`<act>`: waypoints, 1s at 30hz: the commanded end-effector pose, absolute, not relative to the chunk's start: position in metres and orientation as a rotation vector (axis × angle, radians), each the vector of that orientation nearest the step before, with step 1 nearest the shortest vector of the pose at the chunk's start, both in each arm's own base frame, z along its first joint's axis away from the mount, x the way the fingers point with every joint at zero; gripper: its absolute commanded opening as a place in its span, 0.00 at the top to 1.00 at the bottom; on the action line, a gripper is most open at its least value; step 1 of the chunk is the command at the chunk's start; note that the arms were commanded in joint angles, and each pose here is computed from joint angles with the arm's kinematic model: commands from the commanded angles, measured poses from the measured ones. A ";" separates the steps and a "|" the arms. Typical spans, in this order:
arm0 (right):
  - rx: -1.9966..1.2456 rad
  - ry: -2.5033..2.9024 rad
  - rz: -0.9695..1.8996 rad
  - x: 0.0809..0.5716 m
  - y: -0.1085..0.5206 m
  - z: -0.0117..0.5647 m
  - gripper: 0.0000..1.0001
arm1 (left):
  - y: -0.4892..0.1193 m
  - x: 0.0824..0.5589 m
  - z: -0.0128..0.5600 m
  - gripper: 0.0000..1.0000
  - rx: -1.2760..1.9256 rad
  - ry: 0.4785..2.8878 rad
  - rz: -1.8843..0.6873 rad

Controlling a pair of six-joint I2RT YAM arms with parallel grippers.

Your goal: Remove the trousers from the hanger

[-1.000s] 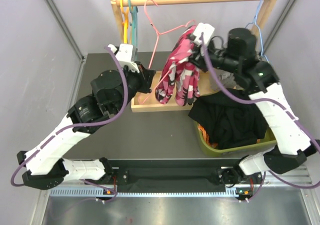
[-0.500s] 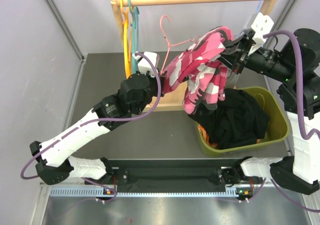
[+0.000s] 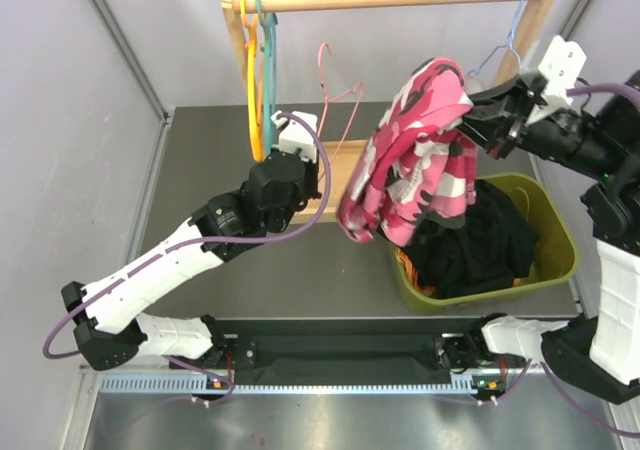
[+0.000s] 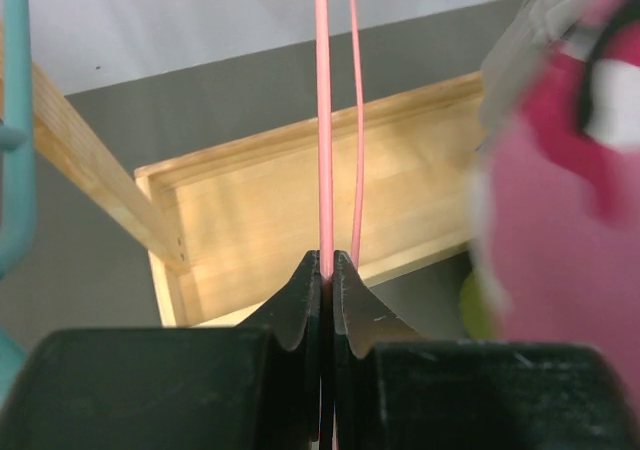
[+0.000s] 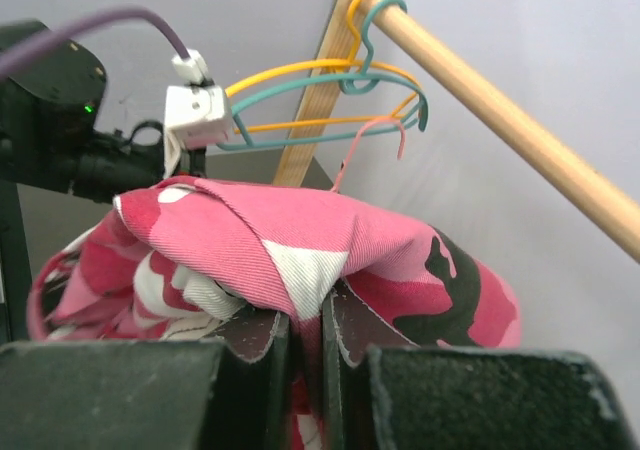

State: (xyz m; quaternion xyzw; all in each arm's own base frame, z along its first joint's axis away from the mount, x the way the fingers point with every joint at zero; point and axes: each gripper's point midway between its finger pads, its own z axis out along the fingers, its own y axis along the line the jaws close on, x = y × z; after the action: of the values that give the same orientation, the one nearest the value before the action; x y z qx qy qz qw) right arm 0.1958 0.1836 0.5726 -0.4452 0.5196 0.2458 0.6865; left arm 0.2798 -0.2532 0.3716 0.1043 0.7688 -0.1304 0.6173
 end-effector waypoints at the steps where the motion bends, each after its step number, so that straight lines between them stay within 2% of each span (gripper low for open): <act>1: -0.977 0.871 0.438 0.142 0.163 0.640 1.00 | -0.241 0.280 0.373 1.00 0.230 1.758 -0.251; 7: -1.016 0.905 0.392 0.144 0.160 0.619 1.00 | -0.244 0.277 0.389 1.00 0.223 1.732 -0.308; 20: -1.095 1.109 0.105 0.136 0.113 0.522 1.00 | -0.234 0.258 0.425 1.00 0.220 1.664 -0.428; 26: -0.964 1.296 -0.131 0.145 0.064 0.482 1.00 | -0.230 0.252 0.432 1.00 0.225 1.655 -0.454; 30: -0.761 1.477 -0.337 0.167 0.016 0.438 1.00 | -0.227 0.248 0.437 1.00 0.223 1.649 -0.470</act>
State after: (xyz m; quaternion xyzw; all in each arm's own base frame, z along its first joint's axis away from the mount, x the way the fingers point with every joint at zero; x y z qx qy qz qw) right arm 0.1446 0.0615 0.4220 -0.4256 0.6442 -0.0287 0.6349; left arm 0.2553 -0.2338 0.4053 0.1137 0.7485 -0.1752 0.6294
